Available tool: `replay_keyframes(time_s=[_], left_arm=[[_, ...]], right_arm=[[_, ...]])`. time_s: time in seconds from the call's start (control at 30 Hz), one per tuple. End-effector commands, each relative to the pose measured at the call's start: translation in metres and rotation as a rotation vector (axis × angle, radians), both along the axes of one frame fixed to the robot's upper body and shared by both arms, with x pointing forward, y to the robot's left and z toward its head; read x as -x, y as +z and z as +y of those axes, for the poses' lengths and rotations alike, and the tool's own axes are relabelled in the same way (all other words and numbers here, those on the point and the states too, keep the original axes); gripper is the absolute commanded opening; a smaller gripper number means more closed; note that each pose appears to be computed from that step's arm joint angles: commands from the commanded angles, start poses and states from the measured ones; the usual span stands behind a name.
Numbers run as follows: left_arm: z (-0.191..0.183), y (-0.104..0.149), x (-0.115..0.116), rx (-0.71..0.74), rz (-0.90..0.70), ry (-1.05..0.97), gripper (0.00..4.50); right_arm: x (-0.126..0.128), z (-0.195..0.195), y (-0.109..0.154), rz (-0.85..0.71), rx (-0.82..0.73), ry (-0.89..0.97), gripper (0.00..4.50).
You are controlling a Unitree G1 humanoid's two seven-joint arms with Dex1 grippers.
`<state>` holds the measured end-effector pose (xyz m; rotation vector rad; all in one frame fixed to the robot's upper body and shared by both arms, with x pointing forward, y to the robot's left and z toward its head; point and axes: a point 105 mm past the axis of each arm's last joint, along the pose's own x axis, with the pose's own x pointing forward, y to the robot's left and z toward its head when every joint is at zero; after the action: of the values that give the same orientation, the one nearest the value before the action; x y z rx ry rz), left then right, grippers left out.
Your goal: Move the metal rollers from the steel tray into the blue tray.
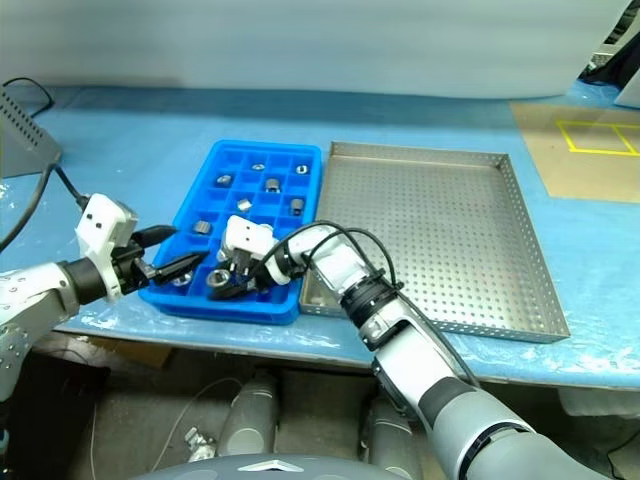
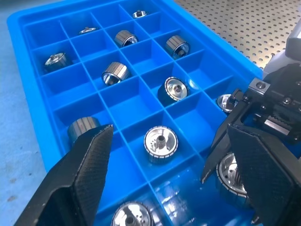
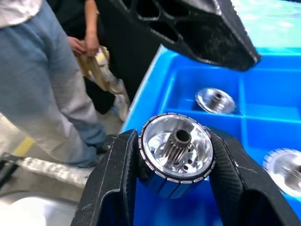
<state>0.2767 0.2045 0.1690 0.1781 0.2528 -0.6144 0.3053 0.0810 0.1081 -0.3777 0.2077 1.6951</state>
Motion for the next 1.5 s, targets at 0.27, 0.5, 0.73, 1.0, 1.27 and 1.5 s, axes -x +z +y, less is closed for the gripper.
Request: replay_keyframes(time_s=[0.27, 0.5, 0.73, 1.0, 1.27, 1.5], left_arm=[[-0.008, 0.006, -0.011, -0.005, -0.04, -0.051, 4.07], [-0.016, 0.007, -0.017, 0.006, -0.054, -0.082, 4.07], [-0.029, 0.004, -0.036, 0.032, -0.079, -0.118, 4.07], [-0.068, 0.002, -0.072, 0.106, -0.122, -0.184, 4.07], [-0.097, -0.001, -0.083, 0.144, -0.12, -0.275, 4.07], [-0.104, -0.004, -0.092, 0.146, -0.115, -0.312, 4.07]], right_arm=[[-0.008, -0.009, 0.0, -0.034, -0.038, -0.063, 3.37], [-0.024, -0.019, 0.005, -0.071, -0.033, -0.161, 4.43], [-0.064, -0.088, 0.04, -0.161, -0.082, -0.425, 4.43], [-0.078, -0.196, 0.027, -0.185, 0.0, -0.812, 4.43], [-0.071, -0.208, 0.026, -0.202, 0.006, -0.914, 4.43], [-0.066, -0.213, 0.034, -0.21, -0.014, -0.945, 4.43]])
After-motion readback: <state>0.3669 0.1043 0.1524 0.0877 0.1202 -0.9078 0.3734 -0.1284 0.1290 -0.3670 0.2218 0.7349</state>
